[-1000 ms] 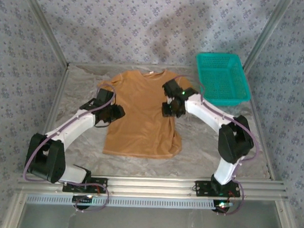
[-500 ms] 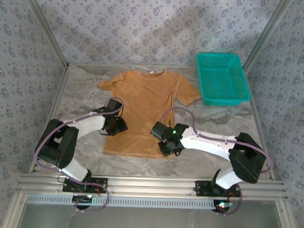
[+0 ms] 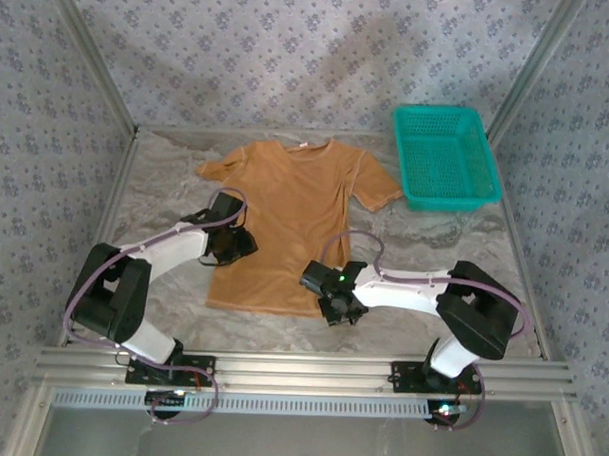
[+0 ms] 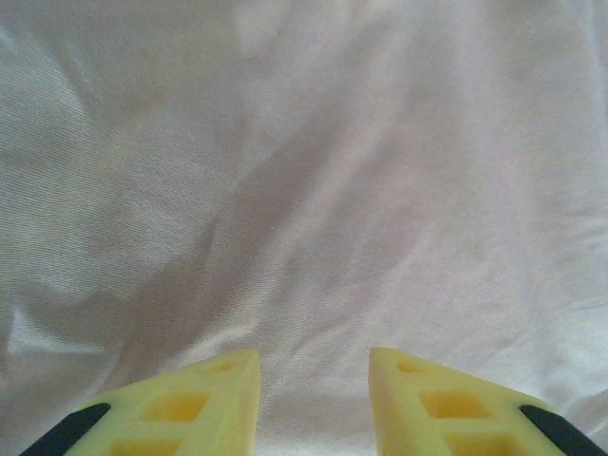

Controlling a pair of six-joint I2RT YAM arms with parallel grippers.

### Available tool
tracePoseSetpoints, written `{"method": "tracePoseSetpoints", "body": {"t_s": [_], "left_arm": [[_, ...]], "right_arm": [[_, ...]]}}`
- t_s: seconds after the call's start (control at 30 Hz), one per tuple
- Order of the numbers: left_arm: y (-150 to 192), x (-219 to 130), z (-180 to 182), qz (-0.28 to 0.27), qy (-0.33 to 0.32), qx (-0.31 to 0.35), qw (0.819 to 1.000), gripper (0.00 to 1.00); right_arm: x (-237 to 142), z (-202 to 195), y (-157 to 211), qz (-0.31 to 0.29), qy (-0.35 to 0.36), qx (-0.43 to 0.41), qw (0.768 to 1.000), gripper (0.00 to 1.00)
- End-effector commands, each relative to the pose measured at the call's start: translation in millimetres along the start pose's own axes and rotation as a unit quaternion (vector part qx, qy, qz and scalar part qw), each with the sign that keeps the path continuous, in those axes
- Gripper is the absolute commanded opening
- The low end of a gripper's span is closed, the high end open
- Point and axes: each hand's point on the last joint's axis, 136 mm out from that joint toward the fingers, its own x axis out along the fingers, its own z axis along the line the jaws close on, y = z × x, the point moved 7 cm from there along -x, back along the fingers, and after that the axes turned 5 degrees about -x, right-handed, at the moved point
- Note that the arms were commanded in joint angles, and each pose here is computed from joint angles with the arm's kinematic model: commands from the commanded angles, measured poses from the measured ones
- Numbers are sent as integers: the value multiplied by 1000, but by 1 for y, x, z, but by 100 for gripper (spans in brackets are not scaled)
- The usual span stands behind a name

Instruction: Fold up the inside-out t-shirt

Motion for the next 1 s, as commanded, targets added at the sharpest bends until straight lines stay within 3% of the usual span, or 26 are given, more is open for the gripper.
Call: {"method": "tracePoseSetpoints", "body": {"t_s": [0.0,0.23,0.37,0.47,0.67,0.87,0.97], "left_arm": [[3,-4,8,-4,-22,8,1000,35],[2,-1,4,-1,-26,20,999,33],[2,-12,-3,-19,-21,55,998,30],[9,-26,-20,-39,2,125,991,30],[43,-45,-59,-94,84,297,947,34],[82,-49,-76,-135,219,385,886,52],[106,-53,-85,-141,265,439,847,59]], "right_arm": [[10,1,-1,11,-1,4,1000,28],[0,-4,0,17,10,0,1000,0],[-21,-5,-5,6,3,-4,1000,0],[-43,-6,-15,-12,-30,2,999,0],[-73,-21,-38,-50,-125,44,990,0],[-89,-39,-64,-87,-174,76,978,0],[-90,-43,-72,-92,-179,89,976,0]]}}
